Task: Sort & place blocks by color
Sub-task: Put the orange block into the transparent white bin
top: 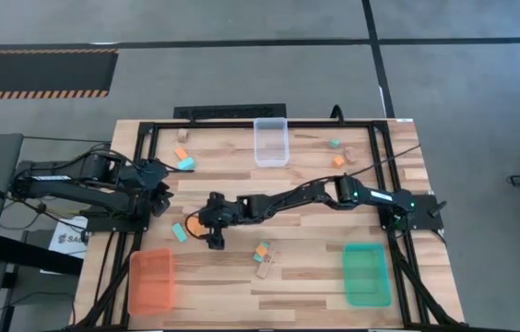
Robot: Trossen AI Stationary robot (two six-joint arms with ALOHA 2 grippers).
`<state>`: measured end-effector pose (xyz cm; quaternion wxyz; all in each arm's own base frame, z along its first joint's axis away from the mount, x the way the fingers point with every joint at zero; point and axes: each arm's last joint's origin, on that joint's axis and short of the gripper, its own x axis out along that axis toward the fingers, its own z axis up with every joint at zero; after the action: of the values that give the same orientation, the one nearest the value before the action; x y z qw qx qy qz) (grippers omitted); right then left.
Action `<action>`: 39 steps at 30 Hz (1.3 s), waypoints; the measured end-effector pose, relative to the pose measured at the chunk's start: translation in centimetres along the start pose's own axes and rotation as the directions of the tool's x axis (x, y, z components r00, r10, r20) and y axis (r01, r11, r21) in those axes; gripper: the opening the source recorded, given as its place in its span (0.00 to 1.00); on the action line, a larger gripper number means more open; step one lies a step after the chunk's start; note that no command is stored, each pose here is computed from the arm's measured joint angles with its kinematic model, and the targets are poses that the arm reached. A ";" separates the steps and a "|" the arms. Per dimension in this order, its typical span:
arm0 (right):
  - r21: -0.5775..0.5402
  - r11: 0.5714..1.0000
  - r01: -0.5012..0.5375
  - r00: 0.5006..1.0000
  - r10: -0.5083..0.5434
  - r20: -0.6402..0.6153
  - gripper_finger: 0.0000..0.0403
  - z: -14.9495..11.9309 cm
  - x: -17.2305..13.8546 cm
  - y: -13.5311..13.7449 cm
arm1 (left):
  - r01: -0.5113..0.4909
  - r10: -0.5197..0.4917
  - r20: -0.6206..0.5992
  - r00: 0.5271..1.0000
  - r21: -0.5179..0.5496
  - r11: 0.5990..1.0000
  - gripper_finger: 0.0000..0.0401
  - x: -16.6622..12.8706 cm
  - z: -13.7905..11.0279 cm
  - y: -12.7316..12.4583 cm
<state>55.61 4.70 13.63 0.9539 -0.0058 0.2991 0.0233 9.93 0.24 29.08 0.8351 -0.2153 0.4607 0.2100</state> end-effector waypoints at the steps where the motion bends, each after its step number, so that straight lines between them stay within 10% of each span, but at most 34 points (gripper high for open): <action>1: 0.001 1.000 0.000 1.000 0.000 -0.005 0.95 -0.1 0.1 0.0 | 0.000 0.000 0.000 1.000 -0.005 1.000 0.32 0.0 0.0 0.0; 39: 0.032 0.999 -0.003 1.000 0.002 0.029 0.97 -0.9 1.2 -0.1 | 0.000 0.000 0.000 1.000 -0.008 1.000 0.32 0.0 0.0 0.0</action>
<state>56.04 4.67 12.19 0.9581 0.0104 0.2855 0.0200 9.93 0.23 29.08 0.8342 -0.2189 0.4599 0.2116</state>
